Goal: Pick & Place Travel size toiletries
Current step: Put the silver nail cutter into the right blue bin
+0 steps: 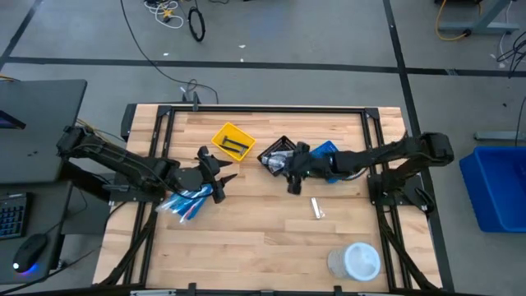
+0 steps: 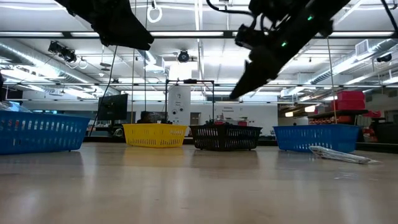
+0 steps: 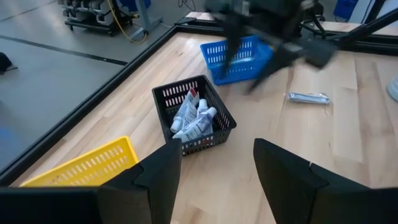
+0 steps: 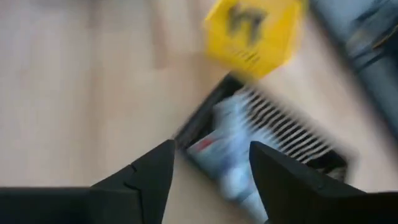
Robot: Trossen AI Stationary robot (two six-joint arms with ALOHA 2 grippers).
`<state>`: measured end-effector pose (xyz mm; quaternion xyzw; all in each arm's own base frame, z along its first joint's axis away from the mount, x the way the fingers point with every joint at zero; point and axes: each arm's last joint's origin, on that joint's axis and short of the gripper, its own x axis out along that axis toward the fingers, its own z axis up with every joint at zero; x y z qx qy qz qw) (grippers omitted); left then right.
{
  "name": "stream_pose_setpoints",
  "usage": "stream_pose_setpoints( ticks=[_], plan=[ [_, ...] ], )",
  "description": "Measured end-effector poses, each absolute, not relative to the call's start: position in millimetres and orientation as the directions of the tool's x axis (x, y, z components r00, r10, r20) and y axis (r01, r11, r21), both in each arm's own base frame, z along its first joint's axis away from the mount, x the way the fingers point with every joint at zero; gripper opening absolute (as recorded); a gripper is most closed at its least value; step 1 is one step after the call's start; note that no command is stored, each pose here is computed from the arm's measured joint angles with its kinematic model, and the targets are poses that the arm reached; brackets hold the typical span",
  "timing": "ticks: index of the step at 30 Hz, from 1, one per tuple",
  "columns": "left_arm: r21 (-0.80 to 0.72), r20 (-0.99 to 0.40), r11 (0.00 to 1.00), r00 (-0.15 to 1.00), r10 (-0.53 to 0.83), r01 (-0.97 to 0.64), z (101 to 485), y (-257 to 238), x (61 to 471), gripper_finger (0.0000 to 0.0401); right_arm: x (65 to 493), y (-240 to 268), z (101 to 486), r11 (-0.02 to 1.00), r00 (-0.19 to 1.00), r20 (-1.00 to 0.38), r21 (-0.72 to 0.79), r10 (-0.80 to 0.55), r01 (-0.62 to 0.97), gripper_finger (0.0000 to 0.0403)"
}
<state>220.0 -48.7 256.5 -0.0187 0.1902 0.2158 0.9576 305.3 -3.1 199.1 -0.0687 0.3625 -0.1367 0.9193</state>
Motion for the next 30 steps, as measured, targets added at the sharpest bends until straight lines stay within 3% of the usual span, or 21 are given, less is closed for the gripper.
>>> stream_pose_setpoints(
  ticks=[7, 14, 22, 30],
  plan=[
    [0.031, -0.373, 0.904, 0.834, 0.407, -0.427, 256, -49, 220, 0.0208, 274, 39, 185, 0.939, 0.475, -0.879, 0.143, -0.024, 0.312, 0.0192],
    [0.030, -0.373, 0.904, 0.834, 0.407, -0.427, 256, -49, 220, 0.0208, 244, 65, 166, 0.811, 0.290, -0.956, 0.146, -0.031, 0.567, 0.0194],
    [0.022, -0.373, 0.902, 0.834, 0.407, -0.430, 256, -49, 220, 0.0208, 228, 71, 148, 0.734, 0.264, -0.958, 0.099, -0.113, 0.672, 0.0223],
    [-0.006, -0.371, 0.898, 0.835, 0.406, -0.440, 257, -49, 220, 0.0208, 228, 69, 126, 0.736, 0.432, -0.898, 0.235, -0.086, 0.635, 0.0210]
  ],
)
